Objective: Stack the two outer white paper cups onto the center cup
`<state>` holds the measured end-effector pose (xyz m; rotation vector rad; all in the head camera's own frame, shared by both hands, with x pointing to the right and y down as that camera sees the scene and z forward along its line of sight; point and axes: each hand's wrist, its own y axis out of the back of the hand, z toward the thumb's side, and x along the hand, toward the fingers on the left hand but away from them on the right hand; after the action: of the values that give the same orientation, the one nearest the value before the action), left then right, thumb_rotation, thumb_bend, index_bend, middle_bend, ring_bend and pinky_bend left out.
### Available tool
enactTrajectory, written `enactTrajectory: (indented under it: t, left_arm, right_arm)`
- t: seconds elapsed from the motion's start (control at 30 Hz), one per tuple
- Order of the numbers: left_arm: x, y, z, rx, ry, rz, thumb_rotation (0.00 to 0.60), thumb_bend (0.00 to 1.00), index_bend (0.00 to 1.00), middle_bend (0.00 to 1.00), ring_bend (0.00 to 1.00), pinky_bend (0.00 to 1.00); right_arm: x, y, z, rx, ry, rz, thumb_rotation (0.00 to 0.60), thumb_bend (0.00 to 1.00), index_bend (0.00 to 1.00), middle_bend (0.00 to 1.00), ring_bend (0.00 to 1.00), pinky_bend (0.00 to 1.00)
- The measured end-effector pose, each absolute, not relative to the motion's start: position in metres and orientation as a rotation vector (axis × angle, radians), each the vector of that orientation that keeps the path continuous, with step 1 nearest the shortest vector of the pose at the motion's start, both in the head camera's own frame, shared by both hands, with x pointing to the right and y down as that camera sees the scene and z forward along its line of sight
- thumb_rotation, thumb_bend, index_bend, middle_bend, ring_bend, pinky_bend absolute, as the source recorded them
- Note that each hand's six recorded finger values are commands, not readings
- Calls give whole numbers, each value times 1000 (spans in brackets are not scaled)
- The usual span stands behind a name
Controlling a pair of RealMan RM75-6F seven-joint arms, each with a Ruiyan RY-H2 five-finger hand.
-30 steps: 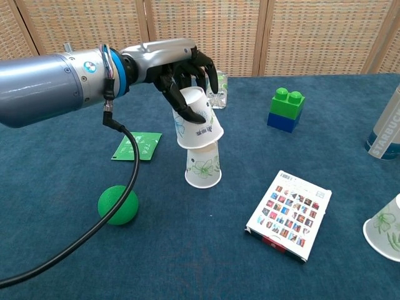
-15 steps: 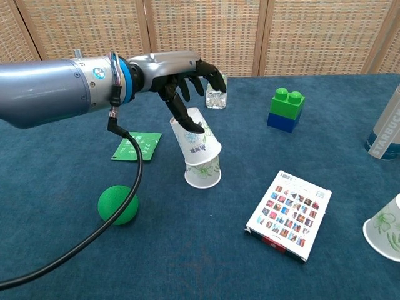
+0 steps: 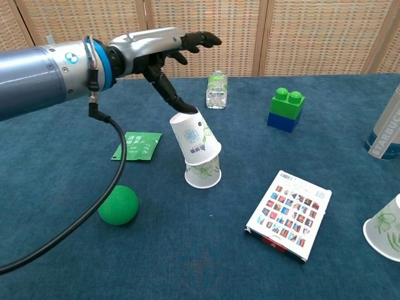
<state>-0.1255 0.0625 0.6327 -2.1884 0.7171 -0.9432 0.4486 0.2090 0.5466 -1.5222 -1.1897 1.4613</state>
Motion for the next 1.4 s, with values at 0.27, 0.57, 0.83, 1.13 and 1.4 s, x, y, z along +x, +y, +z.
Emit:
enactTrajectory:
  t: [0.27, 0.57, 0.83, 1.13, 1.4]
  left_arm:
    - [-151, 52, 641, -2145, 783, -974, 600, 198, 0, 0, 0, 88]
    - [-149, 44, 654, -2121, 769, -1033, 600, 200, 0, 0, 0, 88]
    - [-123, 42, 666, -2119, 708, -1051, 600, 200, 0, 0, 0, 88]
    - [-94, 57, 665, -2158, 669, -1008, 600, 201, 0, 0, 0, 88]
    - [-130, 44, 644, -2068, 764, -997, 600, 199, 0, 0, 0, 0]
  right_arm:
    - [445, 209, 548, -1527, -1181, 1458, 600, 0, 0, 0, 0, 0]
    - [449, 208, 549, -1525, -1191, 1470, 600, 0, 0, 0, 0, 0]
    - [452, 206, 547, -1527, -1209, 1470, 600, 0, 0, 0, 0, 0]
    - [453, 207, 545, -1530, -1214, 1465, 600, 0, 0, 0, 0, 0]
    - [450, 211, 552, -1563, -1176, 1481, 600, 0, 0, 0, 0, 0]
